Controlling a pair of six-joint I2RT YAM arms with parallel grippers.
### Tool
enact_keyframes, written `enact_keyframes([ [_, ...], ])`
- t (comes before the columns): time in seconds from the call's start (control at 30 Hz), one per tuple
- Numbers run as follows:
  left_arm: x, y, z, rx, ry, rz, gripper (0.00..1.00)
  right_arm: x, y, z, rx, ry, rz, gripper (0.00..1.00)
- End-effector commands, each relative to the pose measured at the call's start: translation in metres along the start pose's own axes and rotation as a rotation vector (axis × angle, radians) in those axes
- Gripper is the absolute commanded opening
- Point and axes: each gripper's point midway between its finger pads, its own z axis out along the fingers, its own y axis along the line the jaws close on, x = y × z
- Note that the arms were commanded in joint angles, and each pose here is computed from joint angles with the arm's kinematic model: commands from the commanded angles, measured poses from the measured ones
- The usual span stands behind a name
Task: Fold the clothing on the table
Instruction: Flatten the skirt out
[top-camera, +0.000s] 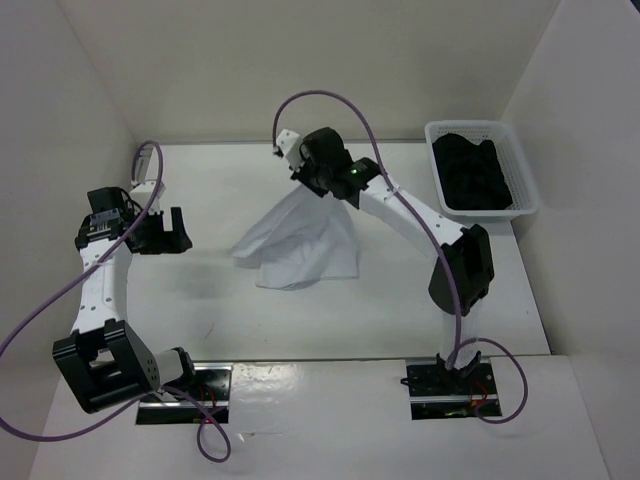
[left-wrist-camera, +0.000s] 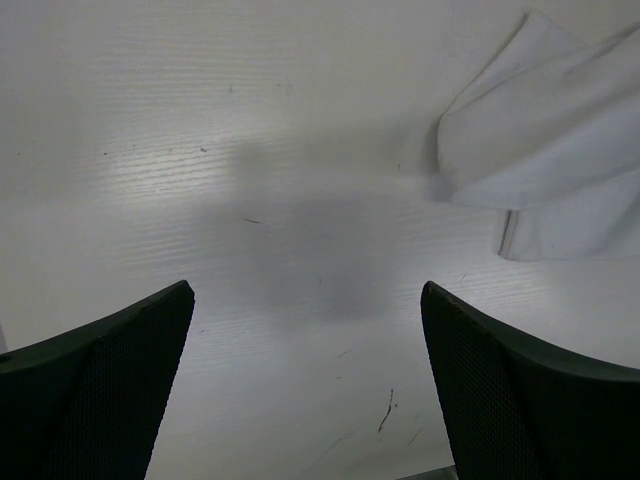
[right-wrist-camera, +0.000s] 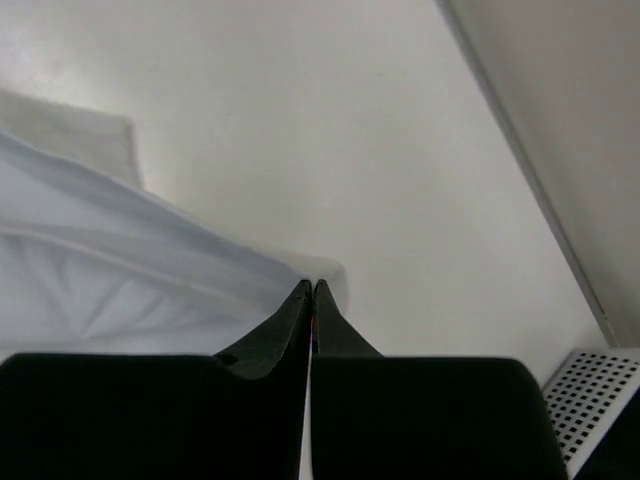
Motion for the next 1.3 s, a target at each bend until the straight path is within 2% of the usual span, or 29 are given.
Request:
enact_keyframes([
  [0.0,-0.004,-0.011,-0.005,0.064,-0.034,0.045,1.00,0.012,-0.057,0.032,0.122,0.019,0.083,0.00],
  [0.1,-0.004,-0.016,-0.007,0.092,-0.041,0.063,1.00,0.026,-0.110,0.067,0.199,0.019,0.227,0.00],
  [0.23,-0.003,-0.021,-0.008,0.118,-0.040,0.070,1.00,0.045,-0.152,0.093,0.261,0.027,0.384,0.02],
  [0.27,-0.001,-0.021,-0.008,0.120,-0.033,0.077,1.00,0.095,-0.151,0.119,0.228,0.138,0.435,0.02],
  [0.3,-0.004,-0.021,-0.010,0.118,-0.041,0.081,1.00,0.075,-0.176,0.113,0.253,0.075,0.470,0.02],
  [0.37,-0.002,-0.020,-0.005,0.132,-0.025,0.079,1.00,0.112,-0.180,0.134,0.268,0.146,0.532,0.03],
  [0.4,0.000,-0.021,-0.005,0.134,-0.017,0.075,1.00,0.126,-0.178,0.143,0.289,0.169,0.522,0.12],
  [0.43,-0.002,-0.022,-0.004,0.148,-0.018,0.073,1.00,0.140,-0.183,0.144,0.350,0.212,0.533,0.52],
  [0.53,0.000,-0.030,0.002,0.194,0.004,0.095,1.00,0.139,-0.189,0.134,0.392,0.233,0.565,0.82],
  [0.57,0.004,-0.032,0.005,0.206,0.025,0.090,1.00,0.131,-0.201,0.118,0.409,0.215,0.582,0.84],
  [0.7,0.002,-0.042,0.009,0.223,0.039,0.121,1.00,0.099,-0.184,0.080,0.241,0.180,0.609,0.90],
  [0.77,-0.004,-0.041,0.009,0.218,0.021,0.131,1.00,0.088,-0.158,0.070,0.085,0.169,0.595,0.97],
  [0.9,-0.008,-0.041,-0.001,0.186,-0.014,0.125,1.00,0.056,-0.089,0.037,-0.121,0.178,0.534,0.98],
  [0.93,-0.002,-0.042,-0.004,0.175,-0.017,0.128,1.00,0.049,-0.082,0.040,-0.111,0.153,0.513,0.98],
  [0.97,-0.004,-0.037,-0.010,0.154,-0.037,0.105,1.00,0.084,-0.058,0.050,-0.095,0.259,0.498,0.98],
  [1.0,-0.006,-0.033,-0.014,0.132,-0.051,0.105,1.00,0.066,-0.042,0.038,-0.078,0.221,0.451,0.98],
  [1.07,-0.012,-0.029,-0.027,0.090,-0.093,0.088,1.00,0.096,-0.018,0.052,0.008,0.277,0.416,0.98],
  [1.13,-0.012,-0.025,-0.036,0.056,-0.111,0.079,1.00,0.103,0.013,0.058,0.009,0.298,0.429,0.98],
  [1.27,-0.015,-0.019,-0.047,0.004,-0.144,0.074,1.00,0.099,0.042,0.064,-0.012,0.289,0.476,0.98],
])
